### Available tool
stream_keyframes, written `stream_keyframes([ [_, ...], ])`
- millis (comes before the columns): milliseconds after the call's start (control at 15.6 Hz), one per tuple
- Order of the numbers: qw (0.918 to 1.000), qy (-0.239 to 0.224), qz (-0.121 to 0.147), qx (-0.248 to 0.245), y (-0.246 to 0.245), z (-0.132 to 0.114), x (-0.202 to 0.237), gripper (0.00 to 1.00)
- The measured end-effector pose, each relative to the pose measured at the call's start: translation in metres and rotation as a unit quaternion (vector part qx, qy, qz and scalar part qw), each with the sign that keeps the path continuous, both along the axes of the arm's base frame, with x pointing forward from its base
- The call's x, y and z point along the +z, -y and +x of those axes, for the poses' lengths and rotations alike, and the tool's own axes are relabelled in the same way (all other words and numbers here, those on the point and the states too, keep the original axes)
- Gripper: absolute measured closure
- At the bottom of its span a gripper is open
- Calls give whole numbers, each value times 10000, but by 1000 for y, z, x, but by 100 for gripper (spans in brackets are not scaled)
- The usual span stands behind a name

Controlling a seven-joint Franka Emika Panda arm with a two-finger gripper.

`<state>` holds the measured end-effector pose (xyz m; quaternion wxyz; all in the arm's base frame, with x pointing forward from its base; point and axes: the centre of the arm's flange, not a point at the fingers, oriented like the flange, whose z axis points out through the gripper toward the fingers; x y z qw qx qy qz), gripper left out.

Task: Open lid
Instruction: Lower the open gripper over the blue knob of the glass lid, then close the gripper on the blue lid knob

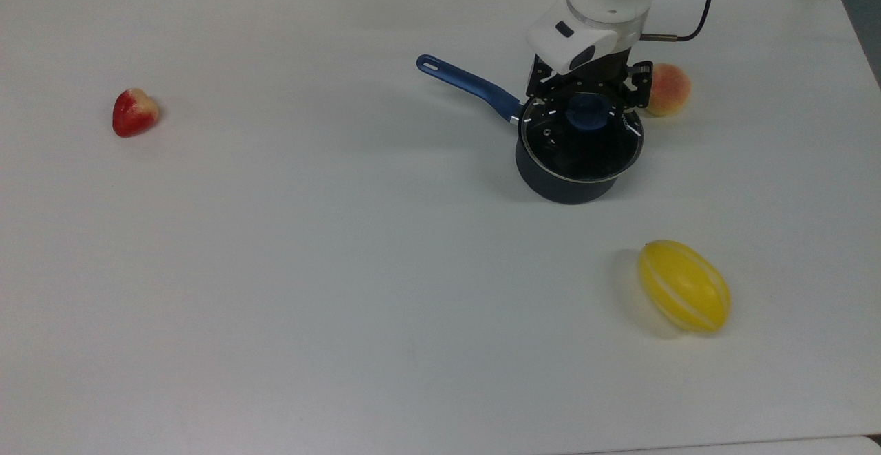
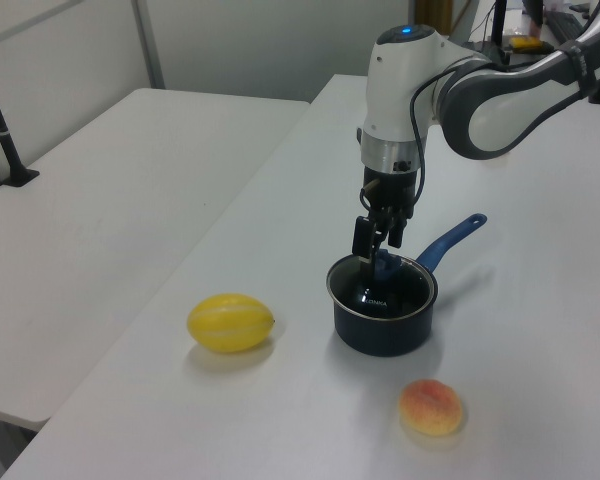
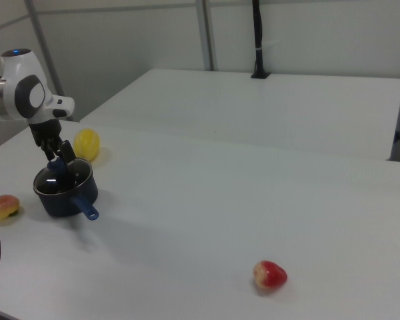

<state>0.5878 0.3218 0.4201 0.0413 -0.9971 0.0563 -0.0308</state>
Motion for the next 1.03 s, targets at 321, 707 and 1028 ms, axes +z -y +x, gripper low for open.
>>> stream_keyframes([
  [321, 9999, 21, -51, 113, -8, -4, -2, 4],
  [707, 9998, 44, -100, 167, -10, -5, -3, 37],
  [1028, 9997, 64, -132, 199, -11, -6, -3, 37],
])
